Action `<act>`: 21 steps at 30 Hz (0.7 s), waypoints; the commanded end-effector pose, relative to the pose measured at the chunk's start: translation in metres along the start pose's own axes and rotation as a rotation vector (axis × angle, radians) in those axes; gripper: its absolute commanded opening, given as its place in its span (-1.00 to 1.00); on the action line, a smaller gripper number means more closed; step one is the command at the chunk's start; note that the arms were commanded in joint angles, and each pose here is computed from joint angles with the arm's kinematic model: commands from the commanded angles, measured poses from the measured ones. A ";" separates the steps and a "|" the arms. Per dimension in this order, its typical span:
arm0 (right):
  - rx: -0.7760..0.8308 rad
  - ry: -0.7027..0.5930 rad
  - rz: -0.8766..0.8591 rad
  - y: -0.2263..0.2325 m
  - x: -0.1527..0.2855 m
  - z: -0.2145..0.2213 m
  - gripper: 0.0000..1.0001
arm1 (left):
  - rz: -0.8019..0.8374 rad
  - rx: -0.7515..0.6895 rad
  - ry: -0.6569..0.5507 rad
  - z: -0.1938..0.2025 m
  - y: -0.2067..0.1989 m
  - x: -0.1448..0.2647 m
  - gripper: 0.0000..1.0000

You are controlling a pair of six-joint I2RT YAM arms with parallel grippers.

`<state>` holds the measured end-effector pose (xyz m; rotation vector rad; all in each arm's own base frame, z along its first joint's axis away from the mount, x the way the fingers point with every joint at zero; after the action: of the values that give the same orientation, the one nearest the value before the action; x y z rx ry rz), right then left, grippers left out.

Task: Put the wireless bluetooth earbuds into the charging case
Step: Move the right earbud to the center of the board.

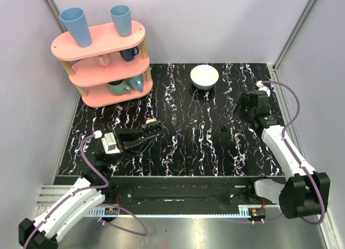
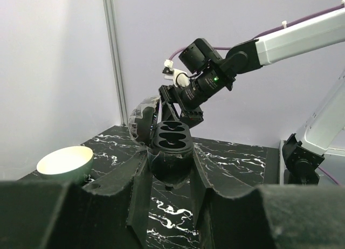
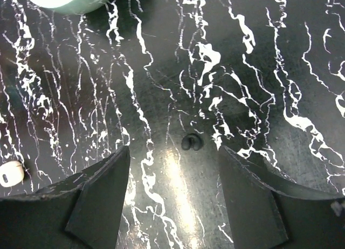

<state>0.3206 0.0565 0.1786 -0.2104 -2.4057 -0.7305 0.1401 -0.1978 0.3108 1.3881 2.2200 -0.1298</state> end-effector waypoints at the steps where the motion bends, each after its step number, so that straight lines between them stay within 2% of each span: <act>1: -0.025 0.045 -0.038 -0.001 -0.008 0.000 0.45 | 0.003 -0.064 -0.069 -0.028 0.001 -0.004 -1.00; 11: -0.039 0.132 -0.060 0.004 -0.044 0.004 0.32 | 0.026 -0.056 -0.082 -0.029 -0.004 -0.002 -1.00; 21: -0.052 0.221 0.034 -0.019 -0.068 0.033 0.22 | 0.052 -0.025 -0.067 -0.024 -0.006 -0.007 -1.00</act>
<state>0.3424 0.0615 0.1073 -0.1752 -2.1538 -0.7509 0.1374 -0.1995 0.3123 1.4139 2.2059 -0.1198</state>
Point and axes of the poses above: each gripper's point midway between its finger pads, its own x axis back along the fingers, its own y axis along the line the jaws close on, z = x × y, the point moved 2 cm from there along x, back along the fingers, and after that the axes turned 9 degrees about -x, right-handed, at the moved point
